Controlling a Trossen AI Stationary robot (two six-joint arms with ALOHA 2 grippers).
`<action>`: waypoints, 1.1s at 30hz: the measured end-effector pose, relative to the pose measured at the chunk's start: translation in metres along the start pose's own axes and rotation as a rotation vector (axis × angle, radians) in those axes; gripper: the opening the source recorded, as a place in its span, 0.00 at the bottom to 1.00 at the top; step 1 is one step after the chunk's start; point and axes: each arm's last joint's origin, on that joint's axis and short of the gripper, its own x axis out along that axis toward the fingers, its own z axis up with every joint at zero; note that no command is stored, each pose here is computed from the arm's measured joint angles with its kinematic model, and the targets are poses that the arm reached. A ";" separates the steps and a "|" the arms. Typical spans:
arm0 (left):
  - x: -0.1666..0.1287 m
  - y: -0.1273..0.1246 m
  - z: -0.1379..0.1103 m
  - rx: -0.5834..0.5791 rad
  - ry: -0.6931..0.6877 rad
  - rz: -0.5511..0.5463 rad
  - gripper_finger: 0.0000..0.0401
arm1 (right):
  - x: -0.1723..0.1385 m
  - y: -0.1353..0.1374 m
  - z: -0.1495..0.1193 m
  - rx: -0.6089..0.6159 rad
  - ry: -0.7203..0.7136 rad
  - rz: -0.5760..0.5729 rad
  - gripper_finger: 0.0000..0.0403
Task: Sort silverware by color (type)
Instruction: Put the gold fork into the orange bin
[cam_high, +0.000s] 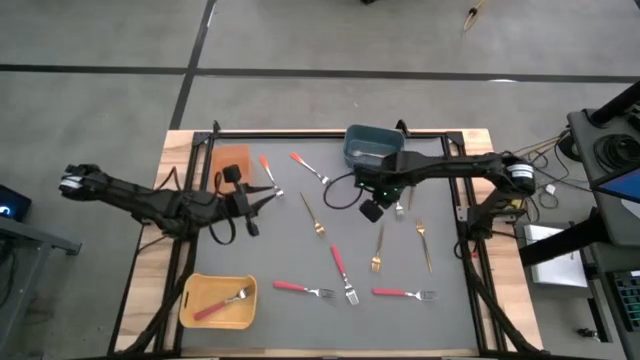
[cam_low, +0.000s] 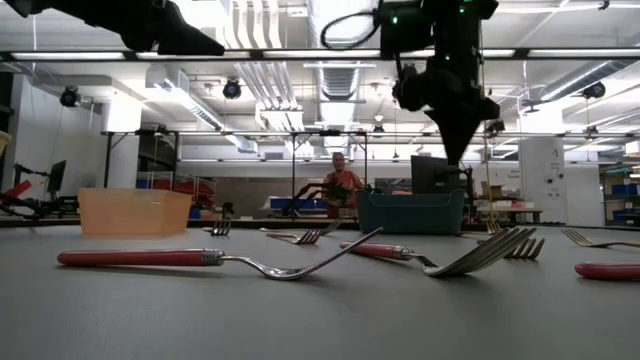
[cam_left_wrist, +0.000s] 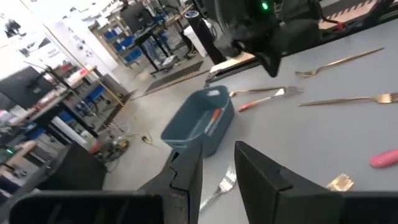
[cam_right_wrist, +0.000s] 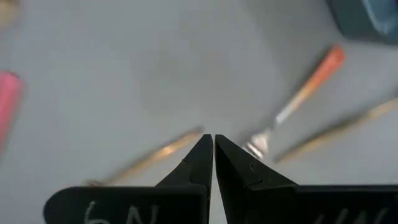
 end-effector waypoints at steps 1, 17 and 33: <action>0.000 0.001 0.001 0.012 -0.001 0.002 0.19 | 0.003 0.000 -0.001 -0.003 0.030 -0.013 0.02; 0.004 -0.002 -0.002 0.021 0.020 0.002 0.19 | 0.013 0.033 -0.032 -0.455 0.187 0.089 0.02; 0.004 -0.001 -0.001 0.021 0.017 0.003 0.19 | 0.018 0.056 -0.034 -0.768 0.069 0.146 0.15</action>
